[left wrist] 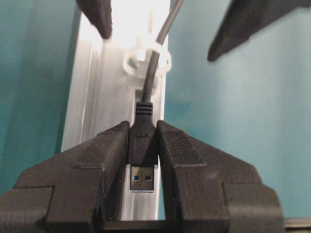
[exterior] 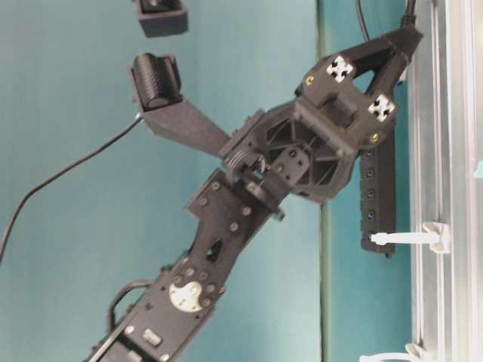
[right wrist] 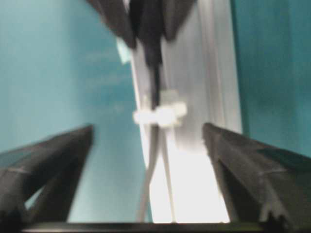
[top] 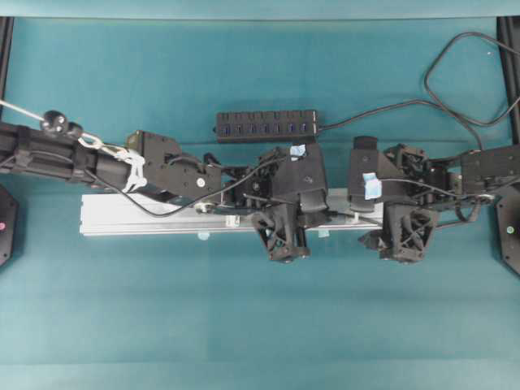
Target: Pass the USB cable through three rings with both arms.
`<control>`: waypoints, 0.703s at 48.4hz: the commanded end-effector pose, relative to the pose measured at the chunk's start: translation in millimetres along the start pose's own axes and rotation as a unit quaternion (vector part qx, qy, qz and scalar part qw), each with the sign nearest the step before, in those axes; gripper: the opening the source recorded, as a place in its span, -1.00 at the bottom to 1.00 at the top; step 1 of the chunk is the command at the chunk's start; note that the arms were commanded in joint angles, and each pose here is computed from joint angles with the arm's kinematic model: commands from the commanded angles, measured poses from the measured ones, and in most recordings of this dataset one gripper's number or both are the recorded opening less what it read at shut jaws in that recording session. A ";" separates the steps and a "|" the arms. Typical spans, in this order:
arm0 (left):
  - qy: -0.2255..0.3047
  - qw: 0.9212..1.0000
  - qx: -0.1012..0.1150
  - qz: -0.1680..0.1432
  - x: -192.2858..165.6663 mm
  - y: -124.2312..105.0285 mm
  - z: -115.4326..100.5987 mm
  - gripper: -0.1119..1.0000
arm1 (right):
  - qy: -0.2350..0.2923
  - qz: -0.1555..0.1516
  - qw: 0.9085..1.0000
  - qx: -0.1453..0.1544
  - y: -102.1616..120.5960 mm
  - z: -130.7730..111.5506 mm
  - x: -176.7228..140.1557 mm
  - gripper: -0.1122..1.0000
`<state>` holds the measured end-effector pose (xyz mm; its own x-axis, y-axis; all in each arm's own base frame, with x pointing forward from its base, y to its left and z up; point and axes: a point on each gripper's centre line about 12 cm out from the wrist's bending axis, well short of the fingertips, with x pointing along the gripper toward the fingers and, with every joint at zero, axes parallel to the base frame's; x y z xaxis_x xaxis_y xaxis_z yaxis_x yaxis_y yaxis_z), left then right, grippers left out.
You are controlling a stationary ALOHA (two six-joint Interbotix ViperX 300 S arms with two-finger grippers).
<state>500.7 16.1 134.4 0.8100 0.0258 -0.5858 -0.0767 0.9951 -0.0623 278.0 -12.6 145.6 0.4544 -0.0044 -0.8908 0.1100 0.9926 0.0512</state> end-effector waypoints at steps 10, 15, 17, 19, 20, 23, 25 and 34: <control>-0.029 1.000 0.001 -0.002 -42.2 -1.5 19.1 -0.41 | -0.059 0.005 0.998 0.002 2.8 22.6 -32.4 0.54; -0.032 0.999 0.001 -0.003 -59.3 -2.1 17.8 -0.41 | -0.052 0.005 0.999 0.002 3.3 25.8 -33.7 0.53; -0.033 0.999 0.001 -0.003 -64.8 -2.0 17.1 -0.41 | -0.053 0.005 0.999 0.002 3.4 28.1 -33.4 0.54; -0.033 0.999 0.001 -0.003 -69.3 -1.9 15.8 -0.41 | -0.056 0.006 0.998 0.002 3.6 31.4 -32.9 0.53; -0.034 0.999 0.001 -0.003 -71.6 -1.9 15.8 -0.41 | -0.058 0.005 0.998 0.001 3.7 33.2 -32.9 0.53; -0.034 0.999 0.002 -0.003 -77.4 -1.8 14.6 -0.41 | -0.068 0.006 0.998 0.001 4.1 40.8 -31.2 0.53; -0.035 0.999 0.002 -0.003 -80.6 -1.8 14.2 -0.41 | -0.073 0.006 0.997 0.002 4.5 45.6 -30.0 0.52; -0.042 0.999 0.002 -0.005 -91.6 -2.6 16.2 -0.41 | -0.095 0.007 0.995 -0.002 6.8 68.2 -23.6 0.44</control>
<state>437.3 14.1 185.0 0.8344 0.0266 -0.5505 -0.0732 0.9953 -0.0628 315.7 -14.7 187.4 0.5775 -0.0115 -0.8163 0.1025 0.9930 0.0585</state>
